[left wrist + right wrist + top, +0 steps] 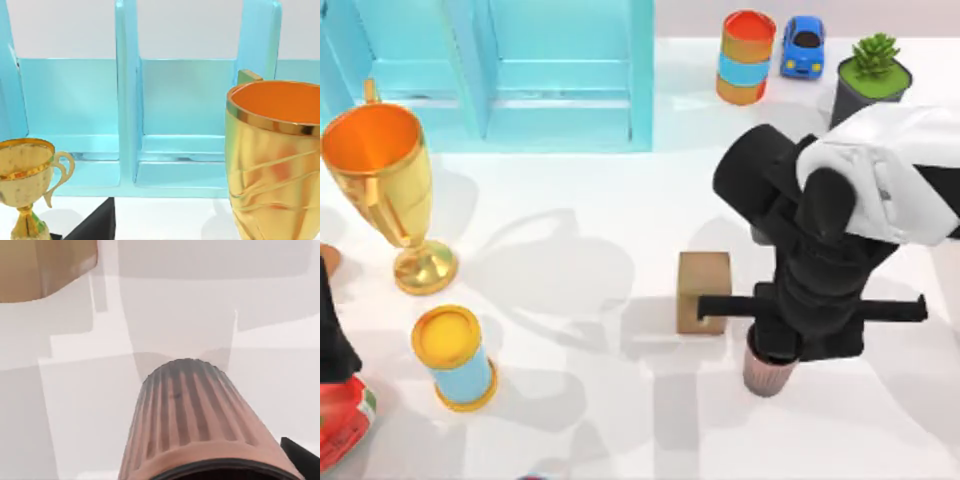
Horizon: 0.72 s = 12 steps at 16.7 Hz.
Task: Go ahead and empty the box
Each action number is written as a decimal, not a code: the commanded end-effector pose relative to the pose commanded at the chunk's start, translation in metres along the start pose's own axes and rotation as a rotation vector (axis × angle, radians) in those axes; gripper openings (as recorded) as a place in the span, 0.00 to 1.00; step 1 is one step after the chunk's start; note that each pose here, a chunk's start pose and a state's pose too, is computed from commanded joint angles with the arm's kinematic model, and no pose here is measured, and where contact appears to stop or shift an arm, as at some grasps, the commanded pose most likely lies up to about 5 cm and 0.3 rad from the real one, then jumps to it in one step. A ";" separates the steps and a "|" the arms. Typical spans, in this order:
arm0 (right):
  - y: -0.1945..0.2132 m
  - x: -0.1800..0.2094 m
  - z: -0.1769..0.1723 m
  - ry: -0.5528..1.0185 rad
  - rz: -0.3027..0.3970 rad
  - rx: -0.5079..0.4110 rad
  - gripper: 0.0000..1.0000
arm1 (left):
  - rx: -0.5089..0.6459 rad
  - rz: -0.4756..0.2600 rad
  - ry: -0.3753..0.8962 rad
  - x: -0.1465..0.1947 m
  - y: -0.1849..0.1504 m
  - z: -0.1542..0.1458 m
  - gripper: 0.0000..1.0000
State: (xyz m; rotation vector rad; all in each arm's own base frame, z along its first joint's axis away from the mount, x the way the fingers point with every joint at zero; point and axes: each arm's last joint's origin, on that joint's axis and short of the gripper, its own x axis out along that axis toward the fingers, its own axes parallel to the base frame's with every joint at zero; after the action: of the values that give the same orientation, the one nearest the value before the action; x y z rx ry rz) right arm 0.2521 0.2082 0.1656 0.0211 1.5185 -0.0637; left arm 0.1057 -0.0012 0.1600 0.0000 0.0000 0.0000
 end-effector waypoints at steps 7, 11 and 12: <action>0.001 0.009 -0.001 -0.003 0.001 -0.002 0.08 | 0.000 0.000 0.000 0.000 0.000 0.000 1.00; 0.001 0.009 -0.001 -0.003 0.001 -0.002 0.38 | 0.000 0.000 0.000 0.000 0.000 0.000 1.00; 0.001 0.009 -0.001 -0.003 0.001 -0.002 0.45 | 0.000 0.000 0.000 0.000 0.000 0.000 1.00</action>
State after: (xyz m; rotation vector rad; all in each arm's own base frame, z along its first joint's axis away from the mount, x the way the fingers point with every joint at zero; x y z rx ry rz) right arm 0.2516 0.2086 0.1565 0.0202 1.5154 -0.0615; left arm 0.1057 -0.0012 0.1600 0.0000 0.0000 0.0000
